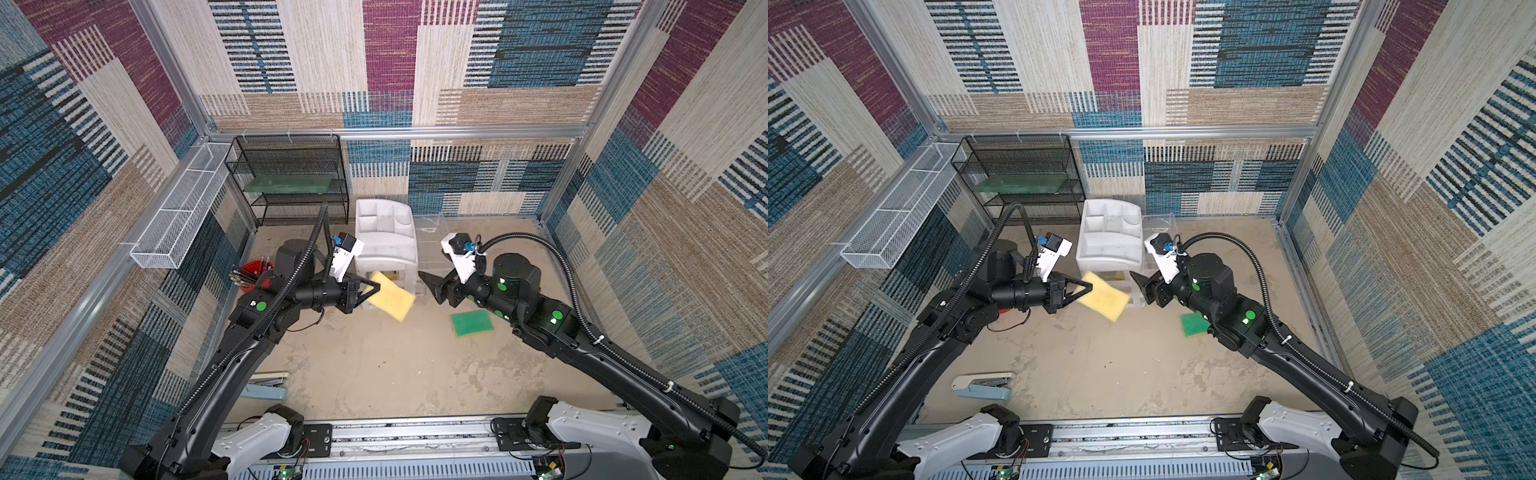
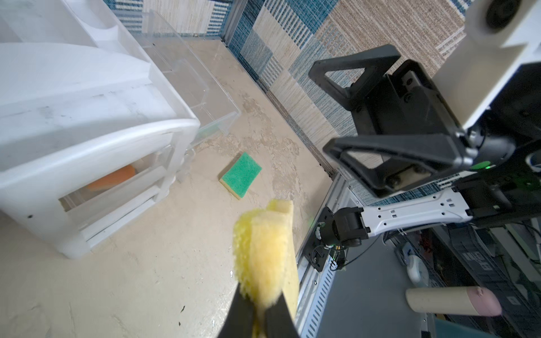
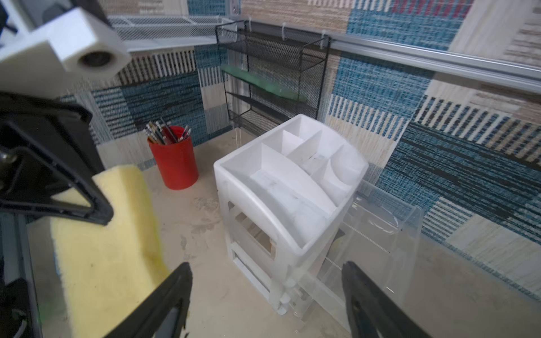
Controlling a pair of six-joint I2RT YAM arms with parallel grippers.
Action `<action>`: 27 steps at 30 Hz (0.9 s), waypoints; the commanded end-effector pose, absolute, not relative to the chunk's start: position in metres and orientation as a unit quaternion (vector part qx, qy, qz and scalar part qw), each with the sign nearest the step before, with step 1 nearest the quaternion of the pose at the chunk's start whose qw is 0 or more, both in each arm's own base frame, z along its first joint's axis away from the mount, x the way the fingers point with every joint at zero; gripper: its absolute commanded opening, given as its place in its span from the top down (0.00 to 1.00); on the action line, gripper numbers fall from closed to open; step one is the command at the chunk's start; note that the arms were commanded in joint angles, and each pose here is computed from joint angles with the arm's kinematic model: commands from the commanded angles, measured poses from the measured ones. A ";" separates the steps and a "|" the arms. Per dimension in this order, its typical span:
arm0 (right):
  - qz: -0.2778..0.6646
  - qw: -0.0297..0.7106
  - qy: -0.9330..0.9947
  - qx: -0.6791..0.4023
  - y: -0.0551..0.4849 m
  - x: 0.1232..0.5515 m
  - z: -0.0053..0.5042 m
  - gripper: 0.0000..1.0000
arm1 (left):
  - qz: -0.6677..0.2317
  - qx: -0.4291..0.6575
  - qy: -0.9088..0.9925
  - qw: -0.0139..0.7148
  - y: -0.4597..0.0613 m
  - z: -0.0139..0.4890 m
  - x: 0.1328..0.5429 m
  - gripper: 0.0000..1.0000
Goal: Take the sponge out of the drawer
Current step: Pick up the sponge from the drawer, then place the sponge at the center of the board.
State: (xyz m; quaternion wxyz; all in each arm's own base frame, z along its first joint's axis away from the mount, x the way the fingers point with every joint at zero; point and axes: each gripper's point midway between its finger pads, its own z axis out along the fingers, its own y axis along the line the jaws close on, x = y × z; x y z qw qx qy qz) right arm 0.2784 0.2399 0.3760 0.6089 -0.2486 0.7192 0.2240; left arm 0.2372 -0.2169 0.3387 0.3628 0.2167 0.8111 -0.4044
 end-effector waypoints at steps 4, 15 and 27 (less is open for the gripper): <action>0.279 0.662 0.694 -0.044 0.174 0.302 0.411 0.14 | -0.406 0.033 0.822 0.398 -0.193 0.330 0.267 1.00; 0.273 0.661 0.699 -0.007 0.146 0.302 0.391 0.11 | -0.363 -0.091 0.824 0.425 -0.202 0.265 0.251 1.00; 0.254 0.669 0.699 0.006 0.123 0.284 0.385 0.08 | -0.357 -0.108 0.844 0.386 -0.287 0.173 0.271 1.00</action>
